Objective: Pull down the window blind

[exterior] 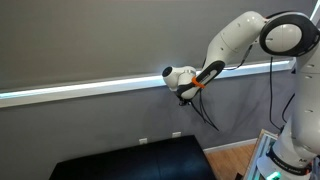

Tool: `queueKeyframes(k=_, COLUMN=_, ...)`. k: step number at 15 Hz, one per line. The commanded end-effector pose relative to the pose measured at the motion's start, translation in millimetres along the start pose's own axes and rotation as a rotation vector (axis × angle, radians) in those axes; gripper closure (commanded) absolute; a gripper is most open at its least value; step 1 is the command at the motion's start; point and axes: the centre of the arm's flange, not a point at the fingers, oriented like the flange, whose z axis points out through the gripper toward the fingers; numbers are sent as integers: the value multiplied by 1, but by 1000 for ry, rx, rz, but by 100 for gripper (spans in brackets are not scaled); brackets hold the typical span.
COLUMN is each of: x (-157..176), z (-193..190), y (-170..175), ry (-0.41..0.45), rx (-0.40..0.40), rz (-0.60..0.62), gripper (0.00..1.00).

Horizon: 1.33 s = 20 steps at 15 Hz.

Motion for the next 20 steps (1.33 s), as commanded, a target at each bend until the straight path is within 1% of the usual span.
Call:
queueKeyframes(k=1, x=0, z=50, y=-20, ry=-130, rx=45, rz=-35, gripper=96)
queueKeyframes(k=2, x=0, z=46, y=-19, ry=-127, rx=46, rz=-38, gripper=96)
queueKeyframes(k=3, x=-1, z=41, y=-18, ry=-124, rx=44, rz=-43, gripper=77)
queueKeyframes(k=4, x=-2, z=38, y=-18, ry=-121, rx=46, rz=-46, gripper=60)
queueKeyframes(k=5, x=-7, z=43, y=-21, ry=-140, rx=58, rz=-55, gripper=55)
queueKeyframes(k=9, x=-19, z=68, y=-35, ry=-217, rx=96, rz=-89, gripper=27)
queueKeyframes(k=12, x=-22, z=72, y=-38, ry=-240, rx=118, rz=-107, gripper=6)
queueKeyframes(k=13, x=-24, z=69, y=-38, ry=-241, rx=128, rz=-112, gripper=1)
queueKeyframes(k=14, x=-26, z=64, y=-39, ry=-246, rx=148, rz=-122, gripper=0)
queueKeyframes(k=15, x=-31, z=53, y=-38, ry=-236, rx=188, rz=-135, gripper=0)
queueKeyframes(k=16, x=-35, z=39, y=-38, ry=-237, rx=243, rz=-149, gripper=0)
queueKeyframes(k=17, x=-38, z=25, y=-38, ry=-215, rx=289, rz=-156, gripper=0)
queueKeyframes(k=18, x=-43, z=5, y=-36, ry=-212, rx=355, rz=-167, gripper=0)
queueKeyframes(k=20, x=-57, z=-34, y=-36, ry=-176, rx=452, rz=-164, gripper=0)
